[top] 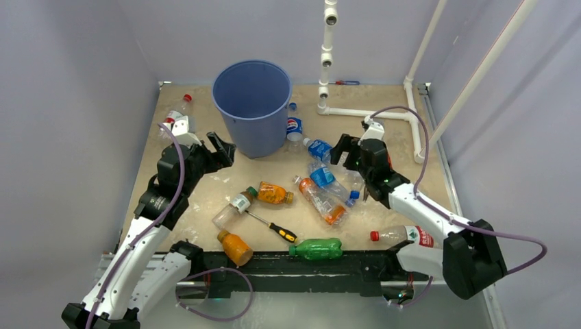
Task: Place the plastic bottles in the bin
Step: Pick up the plastic bottle at the center of the board.
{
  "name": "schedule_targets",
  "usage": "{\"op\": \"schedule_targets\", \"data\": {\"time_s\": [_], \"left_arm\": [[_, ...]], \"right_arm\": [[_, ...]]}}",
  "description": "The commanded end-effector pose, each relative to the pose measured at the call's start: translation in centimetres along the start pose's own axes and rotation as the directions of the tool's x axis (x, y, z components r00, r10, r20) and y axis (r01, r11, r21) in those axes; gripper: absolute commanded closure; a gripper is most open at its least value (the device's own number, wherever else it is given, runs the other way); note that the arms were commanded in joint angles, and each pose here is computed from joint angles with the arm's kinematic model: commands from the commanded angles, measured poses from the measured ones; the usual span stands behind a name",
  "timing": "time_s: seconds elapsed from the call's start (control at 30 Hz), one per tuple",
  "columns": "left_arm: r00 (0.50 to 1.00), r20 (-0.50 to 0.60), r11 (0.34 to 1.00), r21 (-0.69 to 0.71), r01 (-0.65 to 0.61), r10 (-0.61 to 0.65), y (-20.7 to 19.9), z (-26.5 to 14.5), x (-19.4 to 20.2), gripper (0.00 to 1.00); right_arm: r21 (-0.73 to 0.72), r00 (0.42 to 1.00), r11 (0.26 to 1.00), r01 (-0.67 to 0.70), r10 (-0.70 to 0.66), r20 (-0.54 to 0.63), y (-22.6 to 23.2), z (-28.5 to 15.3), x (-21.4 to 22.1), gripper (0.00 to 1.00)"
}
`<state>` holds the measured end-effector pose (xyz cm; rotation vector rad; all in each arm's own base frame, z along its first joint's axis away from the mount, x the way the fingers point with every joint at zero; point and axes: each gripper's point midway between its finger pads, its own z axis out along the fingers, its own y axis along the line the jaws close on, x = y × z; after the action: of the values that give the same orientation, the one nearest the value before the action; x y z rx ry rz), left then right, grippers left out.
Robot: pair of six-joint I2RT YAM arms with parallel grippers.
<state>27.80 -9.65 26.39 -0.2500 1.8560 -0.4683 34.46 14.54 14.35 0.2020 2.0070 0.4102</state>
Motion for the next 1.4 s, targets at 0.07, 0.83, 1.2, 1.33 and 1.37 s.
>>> {"op": "schedule_targets", "data": {"time_s": [0.07, 0.83, 1.2, 1.33, 1.37], "left_arm": [[1.0, 0.03, 0.999, 0.033, -0.003, 0.002, -0.7, 0.1, -0.7, 0.19], [1.0, 0.017, 0.998, 0.065, 0.002, -0.003, -1.3, 0.0, -0.5, 0.19], [1.0, 0.007, 0.998, 0.064, 0.002, -0.002, -1.2, 0.2, -0.2, 0.2], [1.0, 0.009, 0.998, 0.063, 0.002, -0.003, -1.2, 0.2, -0.3, 0.2], [1.0, 0.008, 0.998, 0.063, 0.002, -0.002, -1.2, 0.2, -0.2, 0.2]], "right_arm": [[0.08, 0.997, 0.995, 0.059, -0.063, 0.048, 0.2, 1.5, -3.5, 0.05], [-0.001, 0.928, 0.963, 0.268, -0.259, -0.268, 0.8, 7.2, 4.6, 0.17], [-0.053, 0.898, 0.957, 0.287, -0.287, -0.333, 1.4, 7.2, 7.7, 0.11], [-0.017, 0.89, 0.956, 0.294, -0.28, -0.36, 0.3, 7.6, 8.9, 0.19], [-0.006, 0.888, 0.954, 0.298, -0.28, -0.366, 0.1, 7.7, 9.1, 0.19]]}}
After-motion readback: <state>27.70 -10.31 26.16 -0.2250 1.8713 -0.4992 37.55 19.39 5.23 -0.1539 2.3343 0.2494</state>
